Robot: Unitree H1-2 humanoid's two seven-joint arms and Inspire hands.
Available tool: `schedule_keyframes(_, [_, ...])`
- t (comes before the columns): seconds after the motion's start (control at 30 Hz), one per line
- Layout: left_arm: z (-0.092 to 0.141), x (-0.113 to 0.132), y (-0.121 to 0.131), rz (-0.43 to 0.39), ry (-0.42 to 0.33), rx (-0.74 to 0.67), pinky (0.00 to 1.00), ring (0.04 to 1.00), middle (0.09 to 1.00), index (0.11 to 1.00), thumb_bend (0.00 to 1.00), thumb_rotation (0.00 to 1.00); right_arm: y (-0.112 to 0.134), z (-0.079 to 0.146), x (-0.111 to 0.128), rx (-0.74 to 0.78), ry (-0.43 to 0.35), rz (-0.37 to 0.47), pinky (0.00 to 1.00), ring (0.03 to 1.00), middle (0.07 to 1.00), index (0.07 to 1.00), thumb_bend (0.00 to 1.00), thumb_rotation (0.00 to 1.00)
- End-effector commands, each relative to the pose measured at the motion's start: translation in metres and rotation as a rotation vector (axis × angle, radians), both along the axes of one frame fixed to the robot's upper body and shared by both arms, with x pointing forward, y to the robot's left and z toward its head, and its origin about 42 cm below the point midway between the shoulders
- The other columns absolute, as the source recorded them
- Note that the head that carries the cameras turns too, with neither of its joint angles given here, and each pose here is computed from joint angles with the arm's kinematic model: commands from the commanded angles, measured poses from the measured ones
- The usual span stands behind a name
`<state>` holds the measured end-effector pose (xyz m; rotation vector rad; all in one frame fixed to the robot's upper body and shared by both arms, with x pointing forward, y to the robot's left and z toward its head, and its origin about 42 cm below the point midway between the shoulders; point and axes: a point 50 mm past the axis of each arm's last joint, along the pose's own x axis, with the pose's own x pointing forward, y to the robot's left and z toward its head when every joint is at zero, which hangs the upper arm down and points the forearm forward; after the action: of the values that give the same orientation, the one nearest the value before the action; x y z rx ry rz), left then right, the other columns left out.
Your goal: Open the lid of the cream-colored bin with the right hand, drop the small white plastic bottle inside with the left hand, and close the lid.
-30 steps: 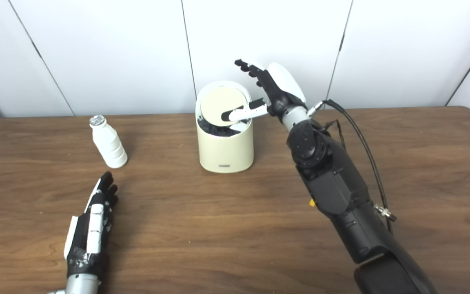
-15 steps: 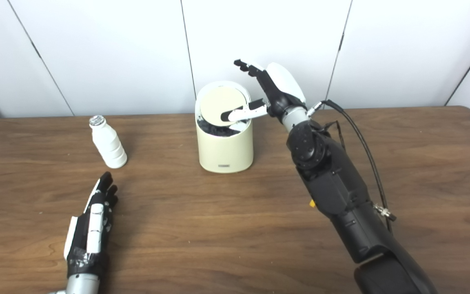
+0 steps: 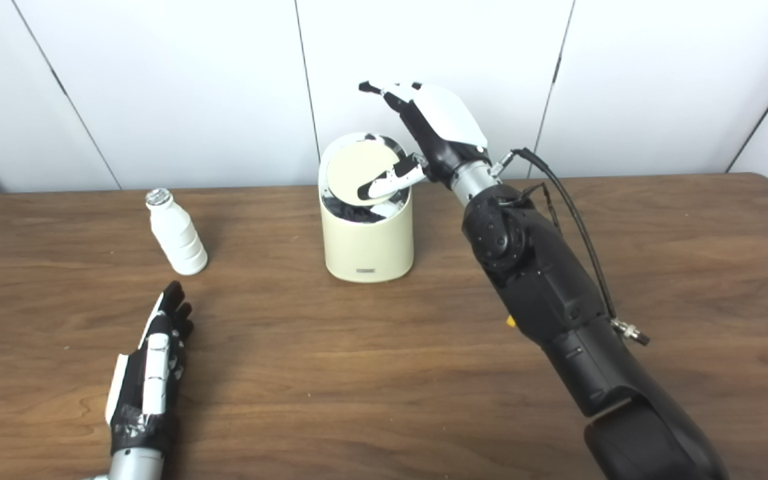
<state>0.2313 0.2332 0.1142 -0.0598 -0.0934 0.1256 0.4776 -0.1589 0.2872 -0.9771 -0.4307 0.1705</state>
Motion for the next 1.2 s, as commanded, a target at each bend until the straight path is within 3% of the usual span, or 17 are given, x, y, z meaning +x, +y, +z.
schedule_keyframes(0.0, [0.0, -0.002, -0.002, -0.022, -0.002, -0.005, 1.0, 0.991, 0.999, 0.986, 0.6, 0.91, -0.002, 0.013, 0.001, 0.016, -0.024, 0.0, 0.95, 0.907, 0.889, 0.865, 0.98, 0.23])
schedule_keyframes(0.17, [0.0, -0.003, -0.002, -0.022, 0.005, -0.003, 1.0, 0.992, 0.998, 0.981, 0.58, 0.88, -0.005, 0.02, -0.002, 0.038, -0.038, -0.006, 0.92, 0.894, 0.884, 0.873, 0.93, 0.31])
schedule_keyframes(0.33, [0.0, -0.003, -0.002, -0.028, 0.005, -0.007, 1.0, 0.989, 0.994, 0.977, 0.56, 0.85, -0.012, 0.027, -0.009, 0.076, -0.036, -0.03, 0.82, 0.876, 0.88, 0.874, 0.92, 0.36])
schedule_keyframes(0.47, [0.0, -0.002, 0.0, -0.042, 0.006, -0.015, 1.0, 0.999, 0.999, 0.983, 0.47, 0.78, -0.026, 0.027, -0.019, 0.158, -0.006, -0.042, 0.8, 0.877, 0.885, 0.865, 0.91, 0.32])
schedule_keyframes(0.57, [0.0, -0.001, 0.001, -0.051, 0.009, -0.006, 1.0, 1.0, 1.0, 0.983, 0.49, 0.71, -0.039, 0.02, -0.031, 0.157, 0.013, -0.06, 0.8, 0.876, 0.891, 0.859, 0.88, 0.27])
schedule_keyframes(0.73, [-0.001, 0.0, 0.003, -0.055, 0.006, -0.006, 1.0, 1.0, 1.0, 0.984, 0.48, 0.7, -0.065, -0.001, -0.05, 0.164, 0.029, -0.076, 0.82, 0.877, 0.883, 0.852, 0.86, 0.21])
schedule_keyframes(1.0, [-0.002, 0.002, 0.007, -0.055, 0.009, -0.008, 1.0, 1.0, 1.0, 0.99, 0.46, 0.72, -0.093, -0.027, -0.075, 0.165, 0.083, -0.163, 0.78, 0.846, 0.867, 0.863, 0.86, 0.4])
schedule_keyframes(1.17, [-0.001, 0.002, 0.007, -0.046, 0.001, -0.015, 1.0, 1.0, 1.0, 0.993, 0.46, 0.71, -0.101, -0.039, -0.092, 0.324, 0.14, -0.172, 0.8, 0.869, 0.882, 0.864, 0.78, 0.47])
